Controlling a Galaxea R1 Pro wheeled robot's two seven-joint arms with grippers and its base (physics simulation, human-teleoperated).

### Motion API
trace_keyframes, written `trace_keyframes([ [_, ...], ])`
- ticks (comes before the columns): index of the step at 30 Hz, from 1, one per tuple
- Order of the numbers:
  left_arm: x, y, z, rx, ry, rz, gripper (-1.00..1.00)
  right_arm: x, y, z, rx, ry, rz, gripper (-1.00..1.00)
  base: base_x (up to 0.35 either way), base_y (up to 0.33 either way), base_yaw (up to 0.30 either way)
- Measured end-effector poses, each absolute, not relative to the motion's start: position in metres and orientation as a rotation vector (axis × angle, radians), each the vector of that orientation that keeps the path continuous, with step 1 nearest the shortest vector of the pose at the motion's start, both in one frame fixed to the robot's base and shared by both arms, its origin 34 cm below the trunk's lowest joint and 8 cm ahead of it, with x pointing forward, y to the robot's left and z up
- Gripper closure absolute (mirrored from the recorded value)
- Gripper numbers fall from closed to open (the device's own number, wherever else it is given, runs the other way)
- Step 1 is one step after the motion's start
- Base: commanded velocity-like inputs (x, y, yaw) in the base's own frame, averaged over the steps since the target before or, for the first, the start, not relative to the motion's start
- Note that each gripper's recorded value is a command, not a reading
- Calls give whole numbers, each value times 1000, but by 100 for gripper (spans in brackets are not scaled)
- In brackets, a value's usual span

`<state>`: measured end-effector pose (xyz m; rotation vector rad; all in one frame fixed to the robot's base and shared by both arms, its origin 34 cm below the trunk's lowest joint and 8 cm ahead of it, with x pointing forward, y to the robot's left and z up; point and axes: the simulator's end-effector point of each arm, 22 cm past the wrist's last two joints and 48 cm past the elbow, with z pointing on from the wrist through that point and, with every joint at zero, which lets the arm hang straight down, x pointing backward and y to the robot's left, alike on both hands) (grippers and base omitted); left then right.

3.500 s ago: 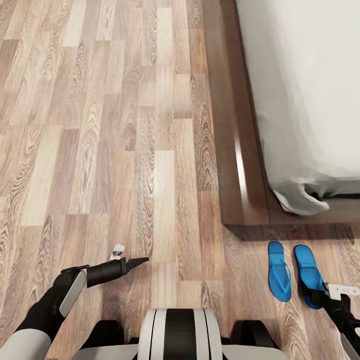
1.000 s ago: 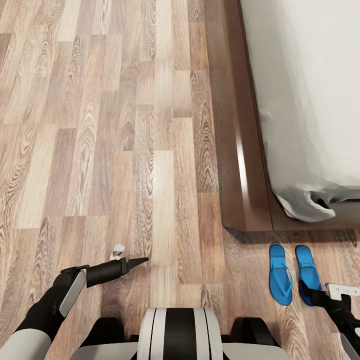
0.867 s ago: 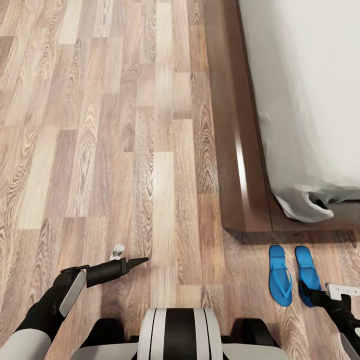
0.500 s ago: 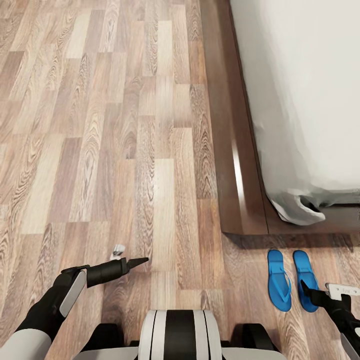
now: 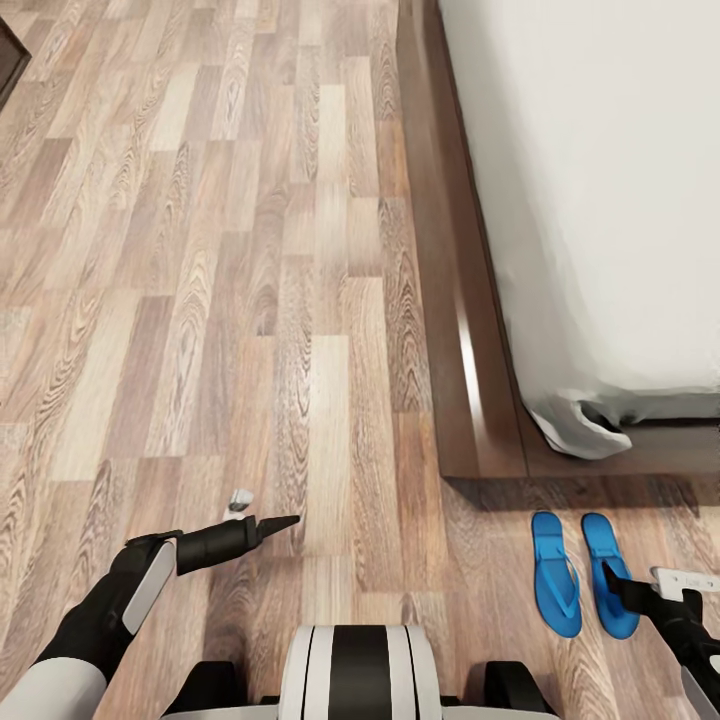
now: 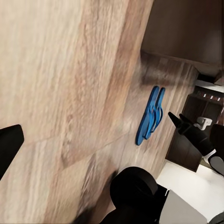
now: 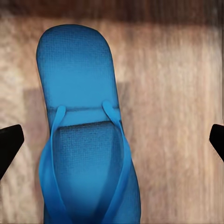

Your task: In the bedroom, move the book from the bed onto either nightstand, and place the two sandals side by side next to the bed.

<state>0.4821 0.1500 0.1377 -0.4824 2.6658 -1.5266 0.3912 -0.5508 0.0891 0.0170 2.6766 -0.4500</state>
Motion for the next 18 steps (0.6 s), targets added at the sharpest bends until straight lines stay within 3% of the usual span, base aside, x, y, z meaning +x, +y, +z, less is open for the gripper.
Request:
trace_keyframes([
  [7,492,148,149,-459,2646,-1521,-100,395,-554,97,41,2679,-450,-100,0,0,0],
  [12,497,149,157,-445,2634,-1515,-100,375,-556,93,280,2767,-408,-100,0,0,0],
  [15,489,153,150,-468,2656,-1485,-100,360,-536,86,464,2848,-251,-100,0,0,0],
  [18,477,163,135,-486,2684,-1411,-100,349,-486,84,584,2936,97,-100,0,0,0],
])
